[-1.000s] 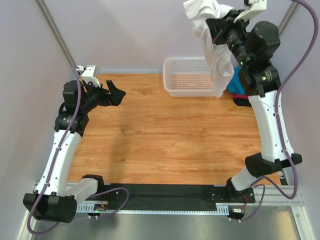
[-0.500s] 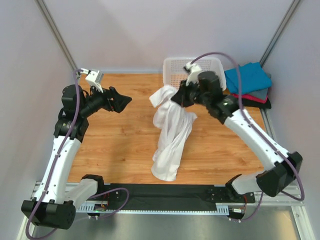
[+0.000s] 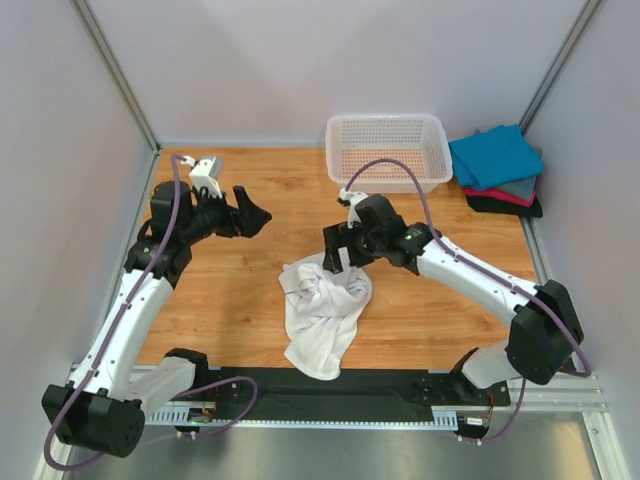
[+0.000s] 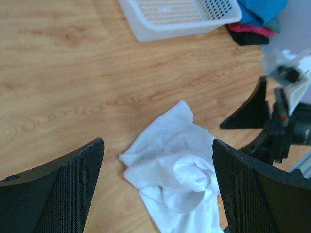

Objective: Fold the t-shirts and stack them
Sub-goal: Move the tshirt to the center of the board, then flatten the tshirt out

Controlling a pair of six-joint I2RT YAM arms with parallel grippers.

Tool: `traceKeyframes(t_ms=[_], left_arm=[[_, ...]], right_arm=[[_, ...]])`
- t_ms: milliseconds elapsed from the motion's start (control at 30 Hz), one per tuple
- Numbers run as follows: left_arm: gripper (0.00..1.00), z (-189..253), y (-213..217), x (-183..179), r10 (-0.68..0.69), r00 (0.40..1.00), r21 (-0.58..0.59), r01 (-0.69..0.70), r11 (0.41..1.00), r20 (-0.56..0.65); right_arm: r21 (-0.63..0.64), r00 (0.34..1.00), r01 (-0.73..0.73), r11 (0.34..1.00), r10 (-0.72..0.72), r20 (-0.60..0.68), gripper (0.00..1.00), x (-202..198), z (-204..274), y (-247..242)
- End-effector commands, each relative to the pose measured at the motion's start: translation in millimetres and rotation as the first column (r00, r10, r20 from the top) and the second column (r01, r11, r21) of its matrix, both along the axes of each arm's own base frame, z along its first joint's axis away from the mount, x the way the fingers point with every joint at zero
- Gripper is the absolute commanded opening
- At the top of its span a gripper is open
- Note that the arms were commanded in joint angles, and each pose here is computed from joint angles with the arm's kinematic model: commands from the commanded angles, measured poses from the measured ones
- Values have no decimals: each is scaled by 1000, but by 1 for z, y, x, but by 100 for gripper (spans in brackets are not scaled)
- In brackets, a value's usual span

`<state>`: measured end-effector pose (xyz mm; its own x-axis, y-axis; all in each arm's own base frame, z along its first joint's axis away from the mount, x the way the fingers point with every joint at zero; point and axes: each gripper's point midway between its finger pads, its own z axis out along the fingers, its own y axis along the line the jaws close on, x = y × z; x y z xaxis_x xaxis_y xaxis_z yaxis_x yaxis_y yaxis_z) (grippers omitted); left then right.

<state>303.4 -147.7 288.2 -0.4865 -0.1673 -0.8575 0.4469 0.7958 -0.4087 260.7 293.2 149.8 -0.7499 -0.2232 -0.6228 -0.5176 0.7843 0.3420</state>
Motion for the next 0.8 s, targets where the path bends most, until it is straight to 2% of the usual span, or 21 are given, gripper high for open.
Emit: traceKeyframes(t_ms=[0,100,233,267,367,400,467,500,533,600,767], left_arm=[[98,-26,5,-14,113,987,-98,-124,987,-114],[97,-54,2,-33,152,972,-108,-173,979,-176],[96,-92,-15,-52,162,951,-50,-181,982,-264],[96,-99,-17,-53,166,943,-45,-186,982,-287],[96,-126,-25,-50,204,899,-81,-253,964,-387],[96,-124,-30,-42,205,904,-127,-269,955,-375],[96,-144,-37,-40,203,877,-177,-304,936,-435],[96,-138,-42,-32,191,892,-229,-304,925,-410],[95,-152,-46,-33,181,877,-224,-305,926,-446],[93,-150,-54,-25,158,883,-259,-294,920,-443],[92,-166,-70,-20,113,875,-208,-234,950,-470]], right_arm=[[-45,977,211,976,-209,50,100,30,-2,-53],[-5,962,270,963,-270,-29,91,40,-6,-74],[-20,957,288,957,-288,-30,91,46,-15,-80],[-13,951,307,952,-307,-46,87,47,-17,-78],[-11,936,337,941,-336,-103,76,48,-36,-73],[-3,927,353,936,-350,-136,74,49,-43,-69],[52,931,337,940,-325,-165,65,51,-44,-56],[64,926,345,937,-328,-190,65,52,-48,-51],[81,929,329,941,-308,-206,65,51,-49,-46],[94,931,322,942,-298,-209,68,58,-52,-39],[64,921,321,945,-295,-256,67,62,-75,-34]])
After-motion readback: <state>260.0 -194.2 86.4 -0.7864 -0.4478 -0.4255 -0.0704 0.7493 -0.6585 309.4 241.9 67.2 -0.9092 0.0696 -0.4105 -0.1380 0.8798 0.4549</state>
